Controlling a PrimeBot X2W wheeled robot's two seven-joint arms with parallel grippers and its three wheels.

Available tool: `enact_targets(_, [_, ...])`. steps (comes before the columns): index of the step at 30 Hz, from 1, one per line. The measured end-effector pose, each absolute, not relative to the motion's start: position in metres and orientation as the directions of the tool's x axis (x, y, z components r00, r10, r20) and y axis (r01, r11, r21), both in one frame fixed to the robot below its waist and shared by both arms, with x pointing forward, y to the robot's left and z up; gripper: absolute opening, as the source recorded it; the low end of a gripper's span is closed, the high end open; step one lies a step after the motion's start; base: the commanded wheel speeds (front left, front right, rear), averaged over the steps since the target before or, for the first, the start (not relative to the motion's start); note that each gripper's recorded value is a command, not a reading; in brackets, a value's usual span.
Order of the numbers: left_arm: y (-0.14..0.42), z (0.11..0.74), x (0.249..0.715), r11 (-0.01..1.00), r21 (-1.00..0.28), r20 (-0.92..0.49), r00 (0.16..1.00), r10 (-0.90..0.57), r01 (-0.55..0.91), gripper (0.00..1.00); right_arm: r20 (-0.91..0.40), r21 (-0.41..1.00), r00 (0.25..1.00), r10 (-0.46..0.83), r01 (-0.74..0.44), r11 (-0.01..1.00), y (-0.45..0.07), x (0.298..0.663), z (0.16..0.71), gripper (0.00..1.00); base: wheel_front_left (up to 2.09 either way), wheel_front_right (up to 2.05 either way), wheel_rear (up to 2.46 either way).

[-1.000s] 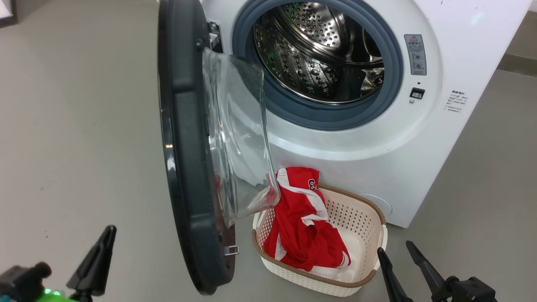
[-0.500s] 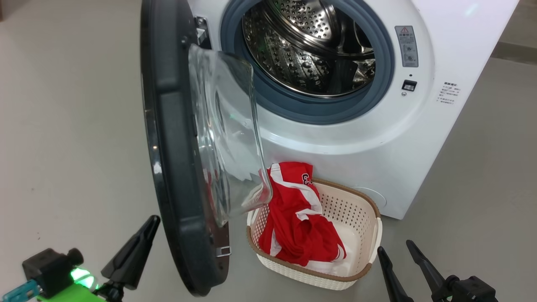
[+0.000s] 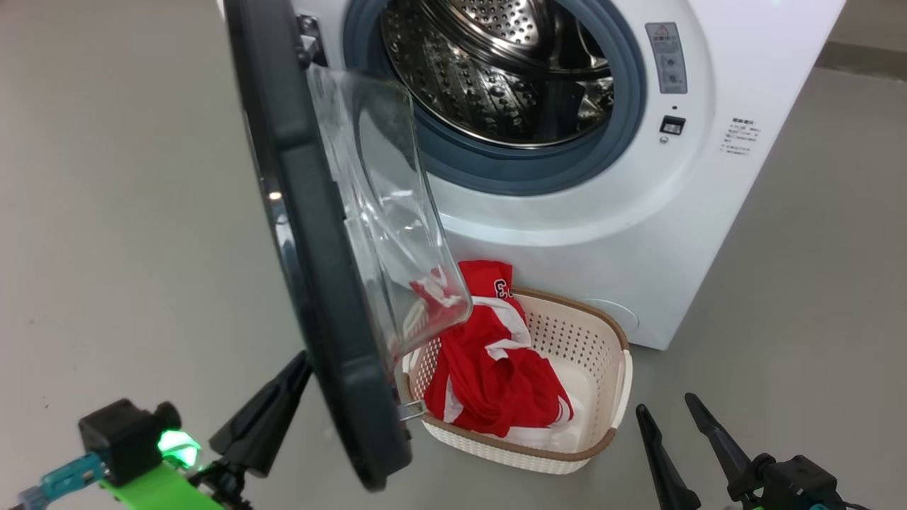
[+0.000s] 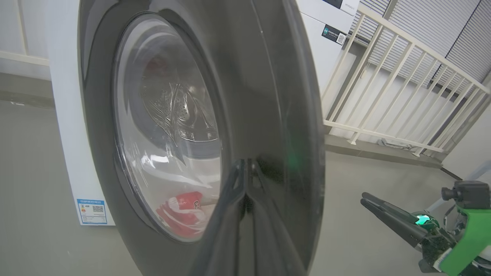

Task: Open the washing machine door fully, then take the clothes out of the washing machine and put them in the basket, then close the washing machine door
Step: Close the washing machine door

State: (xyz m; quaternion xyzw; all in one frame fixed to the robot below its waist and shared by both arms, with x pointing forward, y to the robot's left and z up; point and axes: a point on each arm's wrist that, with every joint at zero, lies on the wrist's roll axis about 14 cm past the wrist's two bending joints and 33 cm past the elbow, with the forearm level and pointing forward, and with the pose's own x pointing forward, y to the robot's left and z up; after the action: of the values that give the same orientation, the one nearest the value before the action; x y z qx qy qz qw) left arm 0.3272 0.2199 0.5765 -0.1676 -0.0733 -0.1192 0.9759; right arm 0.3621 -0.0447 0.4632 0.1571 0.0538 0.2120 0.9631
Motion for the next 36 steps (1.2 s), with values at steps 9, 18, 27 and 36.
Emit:
enact_targets(9, [0.176,0.593,0.359,0.869,-0.308,0.233,0.916,-0.327,0.388,0.0,-0.037,0.333,0.921,0.388,-0.355,0.874,-0.056,0.372,0.461,1.0,0.0,0.0,0.0])
enact_targets(18, [0.134,0.599,0.397,0.819,-0.302,0.253,0.869,-0.424,0.488,0.0,-0.056,0.338,0.946,0.319,-0.282,0.898,-0.078,0.38,0.453,1.0,0.0,0.0,0.0])
enact_targets(27, [0.107,0.598,0.439,0.787,-0.297,0.251,0.839,-0.482,0.541,0.0,-0.068,0.343,0.965,0.255,-0.217,0.914,-0.099,0.395,0.446,1.0,0.0,0.0,0.0])
enact_targets(36, [0.079,0.598,0.481,0.757,-0.283,0.252,0.807,-0.534,0.589,0.0,-0.084,0.345,0.975,0.207,-0.166,0.924,-0.114,0.407,0.437,1.0,0.0,0.0,0.0])
